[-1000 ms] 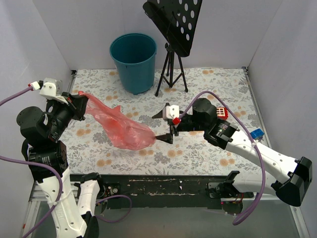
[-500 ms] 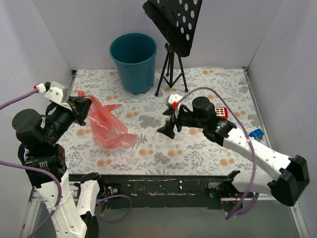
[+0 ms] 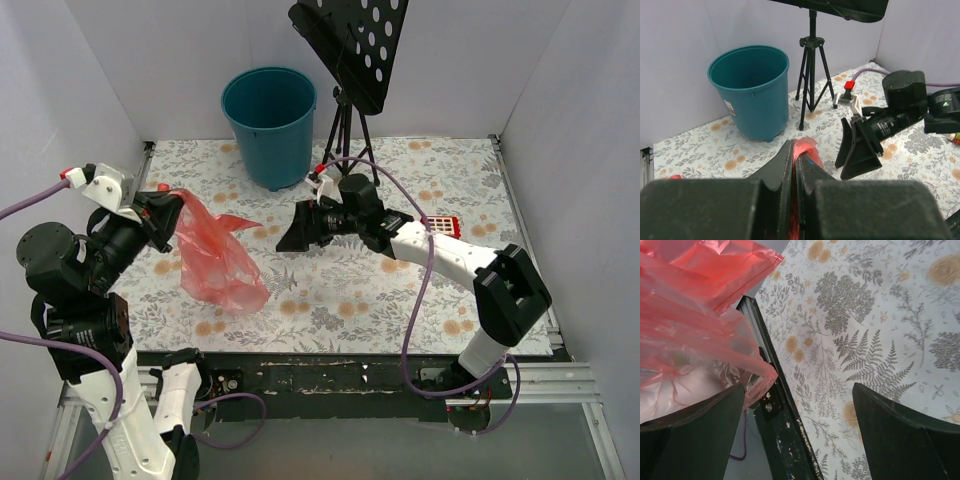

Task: Put the trash bags into the trash bin
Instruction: Unfold the trash bag at the center of the board.

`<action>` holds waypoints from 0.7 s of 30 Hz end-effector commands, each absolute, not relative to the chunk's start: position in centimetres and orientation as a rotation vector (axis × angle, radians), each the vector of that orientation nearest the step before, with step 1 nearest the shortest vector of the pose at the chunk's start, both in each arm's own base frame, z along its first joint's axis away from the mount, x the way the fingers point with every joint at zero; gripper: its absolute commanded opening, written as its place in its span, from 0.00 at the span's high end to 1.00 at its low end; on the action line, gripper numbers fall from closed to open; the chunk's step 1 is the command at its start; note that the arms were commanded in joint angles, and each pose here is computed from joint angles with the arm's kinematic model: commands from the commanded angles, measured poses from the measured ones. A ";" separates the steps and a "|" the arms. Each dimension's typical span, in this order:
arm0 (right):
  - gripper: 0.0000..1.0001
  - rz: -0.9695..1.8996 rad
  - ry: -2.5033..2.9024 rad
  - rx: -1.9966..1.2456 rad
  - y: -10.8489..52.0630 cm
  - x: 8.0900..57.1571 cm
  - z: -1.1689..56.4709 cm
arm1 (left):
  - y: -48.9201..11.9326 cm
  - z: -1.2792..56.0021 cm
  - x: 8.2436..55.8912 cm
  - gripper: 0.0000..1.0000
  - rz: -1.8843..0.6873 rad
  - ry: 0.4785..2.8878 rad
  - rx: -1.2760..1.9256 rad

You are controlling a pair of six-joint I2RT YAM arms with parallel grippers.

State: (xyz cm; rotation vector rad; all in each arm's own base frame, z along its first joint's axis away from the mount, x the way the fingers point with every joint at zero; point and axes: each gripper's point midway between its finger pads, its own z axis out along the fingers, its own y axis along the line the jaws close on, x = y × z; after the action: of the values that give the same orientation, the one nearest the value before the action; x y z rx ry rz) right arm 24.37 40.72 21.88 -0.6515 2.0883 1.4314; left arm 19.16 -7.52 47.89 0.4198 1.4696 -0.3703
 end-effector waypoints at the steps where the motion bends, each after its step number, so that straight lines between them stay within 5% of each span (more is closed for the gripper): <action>1: 0.03 1.654 1.966 -0.708 43.2 22.7 26.1 | -6.8 49.7 19.4 1.00 -0.339 1.439 0.362; 15: 0.04 1.838 1.930 -0.811 48.1 18.3 24.4 | -4.9 53.1 20.4 1.00 -0.295 1.390 0.240; 19: 0.08 1.950 1.873 -0.868 49.1 17.5 24.9 | -4.5 53.2 20.2 1.00 -0.260 1.380 0.229; 21: 0.18 1.995 1.777 -0.927 49.3 17.1 26.2 | -4.6 53.1 19.9 1.00 -0.253 1.377 0.235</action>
State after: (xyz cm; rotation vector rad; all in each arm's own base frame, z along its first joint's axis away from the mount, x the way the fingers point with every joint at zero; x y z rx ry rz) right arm 17.55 48.48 21.12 -0.8196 2.0294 1.8540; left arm 20.56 -4.88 52.20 0.2477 1.4093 -0.2926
